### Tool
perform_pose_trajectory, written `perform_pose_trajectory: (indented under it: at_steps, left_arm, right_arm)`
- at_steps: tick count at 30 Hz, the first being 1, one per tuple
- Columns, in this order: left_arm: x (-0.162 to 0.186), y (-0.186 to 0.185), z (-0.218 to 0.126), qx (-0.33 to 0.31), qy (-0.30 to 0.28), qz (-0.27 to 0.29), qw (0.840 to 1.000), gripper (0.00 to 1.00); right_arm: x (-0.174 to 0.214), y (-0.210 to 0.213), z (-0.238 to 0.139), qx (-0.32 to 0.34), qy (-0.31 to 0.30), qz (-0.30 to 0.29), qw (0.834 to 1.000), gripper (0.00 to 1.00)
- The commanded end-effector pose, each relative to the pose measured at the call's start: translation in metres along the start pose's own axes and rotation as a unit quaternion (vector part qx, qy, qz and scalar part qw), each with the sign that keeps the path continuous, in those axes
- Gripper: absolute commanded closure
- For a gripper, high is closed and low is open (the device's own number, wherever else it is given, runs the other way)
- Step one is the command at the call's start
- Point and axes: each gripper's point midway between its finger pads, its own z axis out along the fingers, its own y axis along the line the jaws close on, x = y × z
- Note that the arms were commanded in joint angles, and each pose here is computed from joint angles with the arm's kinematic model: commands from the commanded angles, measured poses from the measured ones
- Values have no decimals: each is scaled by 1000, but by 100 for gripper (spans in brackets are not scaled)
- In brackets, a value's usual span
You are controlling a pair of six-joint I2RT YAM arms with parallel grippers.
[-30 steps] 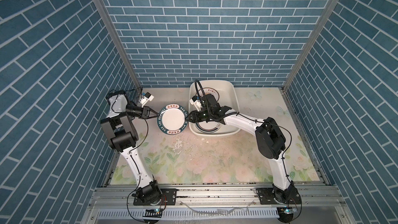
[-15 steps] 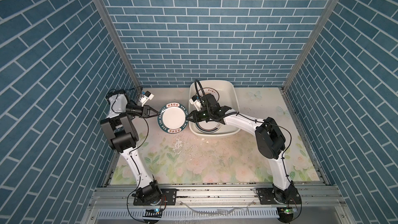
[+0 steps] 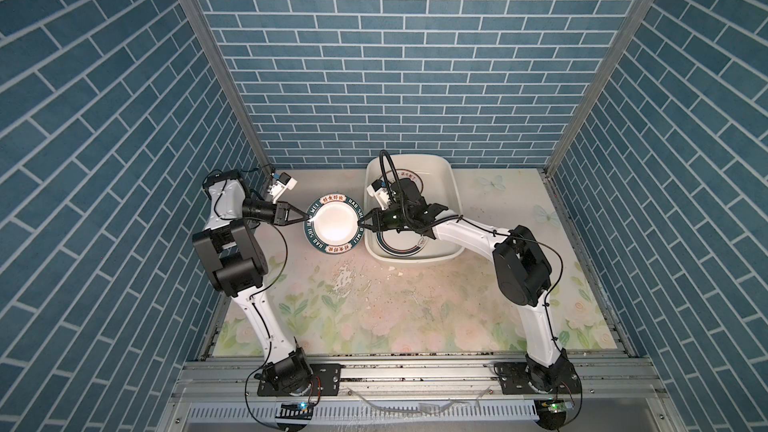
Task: Place the plates into the plastic bin on the countertop
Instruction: 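Close the right gripper on the upright plate's rim beside the left gripper, then lift the plate toward the bin with the right gripper while the left gripper withdraws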
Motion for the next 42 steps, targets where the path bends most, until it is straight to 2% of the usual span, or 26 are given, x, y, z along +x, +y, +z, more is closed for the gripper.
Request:
perform_pose_trajectory:
  at_steps: [1, 2, 4, 7, 12, 15, 25, 31, 37, 42]
  left_arm:
    - [0, -42, -4, 50, -3, -76, 996, 100]
    - [-1, -43, -5, 49, -3, -74, 996, 99]
    - [-1, -43, -5, 49, -4, -74, 996, 92]
    - [-1, -43, -5, 48, -4, -73, 996, 79]
    - [-2, -45, -8, 43, -4, -62, 997, 50]
    - [-3, -47, -10, 32, -9, -47, 998, 41]
    - [-13, -46, -20, 5, -20, -38, 999, 37]
    - [-42, -36, -36, -73, -59, -25, 995, 36]
    - [-82, -46, -62, -181, -127, 3, 975, 36]
    - [-100, -77, -69, -270, -164, 52, 947, 24]
  right_arm:
    - [1, -1, 0, -10, -6, -10, 1000, 100]
    - [1, -1, 0, -15, -8, -6, 1000, 100]
    - [-2, -1, -1, -22, -13, 0, 1000, 100]
    - [-6, -2, -4, -30, -23, 8, 999, 100]
    - [-13, -4, -10, -32, -35, 13, 999, 100]
    - [-17, -2, -14, -38, -39, 16, 998, 100]
    - [-47, 3, -41, -72, -81, 35, 993, 100]
    - [-62, -5, -75, -60, -108, 40, 992, 100]
    - [-63, -24, -114, -35, -129, 57, 989, 100]
    - [-58, -38, -147, -15, -141, 70, 987, 100]
